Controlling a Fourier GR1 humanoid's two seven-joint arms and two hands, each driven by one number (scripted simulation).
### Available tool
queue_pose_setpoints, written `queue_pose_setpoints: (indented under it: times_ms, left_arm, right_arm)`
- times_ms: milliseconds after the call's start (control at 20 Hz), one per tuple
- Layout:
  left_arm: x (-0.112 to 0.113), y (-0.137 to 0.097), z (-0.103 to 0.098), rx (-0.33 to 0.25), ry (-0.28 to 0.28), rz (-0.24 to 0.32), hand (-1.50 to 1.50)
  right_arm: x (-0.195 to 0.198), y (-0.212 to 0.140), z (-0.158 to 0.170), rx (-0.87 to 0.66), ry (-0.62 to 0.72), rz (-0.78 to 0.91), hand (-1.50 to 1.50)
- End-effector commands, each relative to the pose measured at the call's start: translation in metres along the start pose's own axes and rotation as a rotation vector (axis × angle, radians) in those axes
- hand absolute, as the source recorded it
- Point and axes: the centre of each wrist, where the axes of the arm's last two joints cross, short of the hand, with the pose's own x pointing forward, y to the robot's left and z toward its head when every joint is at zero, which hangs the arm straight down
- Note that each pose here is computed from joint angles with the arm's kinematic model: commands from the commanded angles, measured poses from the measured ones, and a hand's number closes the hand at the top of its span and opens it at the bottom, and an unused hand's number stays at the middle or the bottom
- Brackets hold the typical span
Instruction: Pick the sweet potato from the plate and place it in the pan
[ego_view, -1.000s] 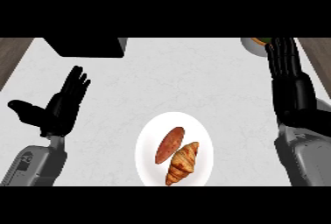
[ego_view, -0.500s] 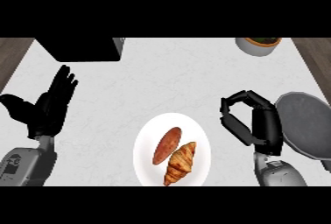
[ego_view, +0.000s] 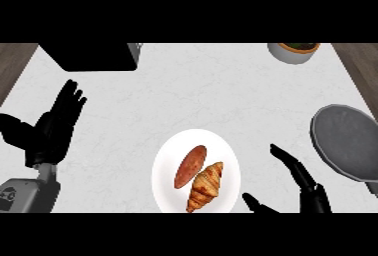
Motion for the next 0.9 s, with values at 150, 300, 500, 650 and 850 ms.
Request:
queue_pose_setpoints:
  times_ms: [150, 300, 500, 650, 850]
  left_arm:
    - [0.017, -0.004, 0.015, -0.023, -0.016, 0.003, 0.0]
    - [0.011, -0.003, -0.001, -0.017, -0.012, 0.006, 0.0]
    - [0.014, 0.002, -0.003, -0.031, -0.02, -0.004, 0.0]
    - [0.017, -0.03, -0.008, -0.047, -0.005, 0.017, 0.0]
    - [0.012, -0.019, -0.002, -0.028, -0.01, -0.012, 0.0]
  right_arm:
    - [0.049, -0.025, -0.006, 0.089, 0.004, 0.18, -1.5]
    - [0.068, -0.006, -0.026, 0.205, 0.033, 0.323, -1.5]
    - [0.094, 0.003, -0.057, 0.269, 0.094, 0.441, -1.5]
    - [0.101, 0.021, -0.078, 0.4, 0.139, 0.506, -1.5]
    - [0.107, 0.049, -0.073, 0.629, 0.242, 0.598, -1.5]
